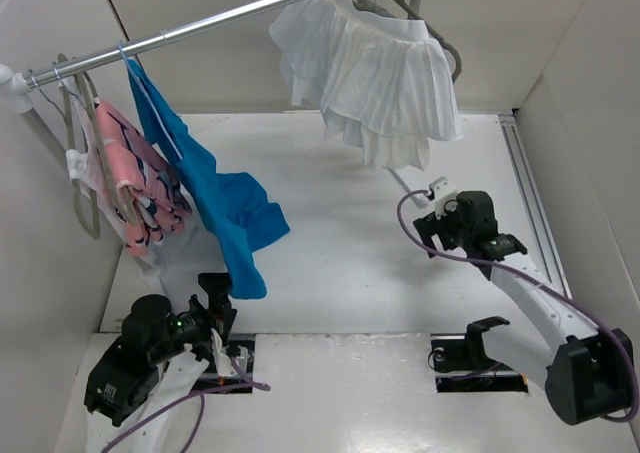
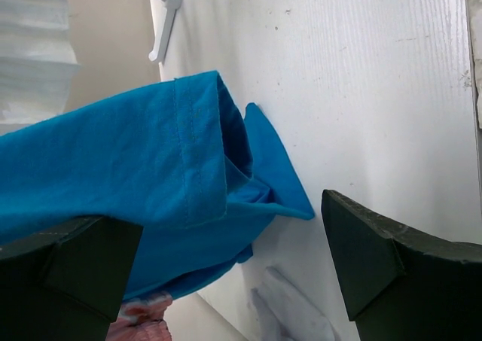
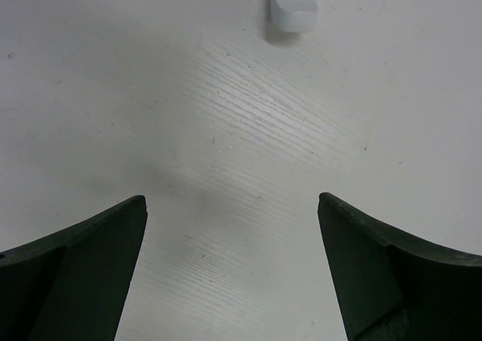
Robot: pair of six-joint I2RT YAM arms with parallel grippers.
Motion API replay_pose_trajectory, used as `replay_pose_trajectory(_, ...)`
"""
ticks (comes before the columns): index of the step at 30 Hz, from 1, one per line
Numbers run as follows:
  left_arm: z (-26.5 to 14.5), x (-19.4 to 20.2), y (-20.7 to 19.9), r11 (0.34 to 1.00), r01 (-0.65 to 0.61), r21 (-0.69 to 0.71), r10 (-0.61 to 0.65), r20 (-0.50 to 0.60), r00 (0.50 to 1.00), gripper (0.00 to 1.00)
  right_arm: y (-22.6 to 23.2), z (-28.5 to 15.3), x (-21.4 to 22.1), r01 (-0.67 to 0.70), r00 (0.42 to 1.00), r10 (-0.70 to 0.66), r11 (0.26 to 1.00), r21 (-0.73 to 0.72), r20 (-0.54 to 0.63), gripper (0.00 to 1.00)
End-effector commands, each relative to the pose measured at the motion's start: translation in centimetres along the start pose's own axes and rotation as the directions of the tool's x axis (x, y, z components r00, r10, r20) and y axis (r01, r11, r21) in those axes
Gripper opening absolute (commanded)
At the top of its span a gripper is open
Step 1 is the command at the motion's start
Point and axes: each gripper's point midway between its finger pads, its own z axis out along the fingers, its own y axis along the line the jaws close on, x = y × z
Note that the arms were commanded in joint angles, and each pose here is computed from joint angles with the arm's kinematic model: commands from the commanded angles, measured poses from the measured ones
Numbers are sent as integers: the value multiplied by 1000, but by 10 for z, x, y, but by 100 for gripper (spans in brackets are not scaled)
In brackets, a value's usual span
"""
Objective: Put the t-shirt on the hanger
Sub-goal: Hang the hanger with tshirt onto the clothesline
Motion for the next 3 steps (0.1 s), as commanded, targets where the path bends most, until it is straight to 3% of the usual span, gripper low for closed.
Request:
replay_pose_trajectory(1, -21, -18, 2, 978, -110, -178, 119, 40, 992, 100, -5, -9, -10, 23, 998, -23, 1000, 8, 58, 100)
replay_pose_trajectory(3, -21, -18, 2, 978, -110, -178, 119, 40, 992, 100, -7, -12, -15, 33, 996, -34, 999, 18, 82, 100)
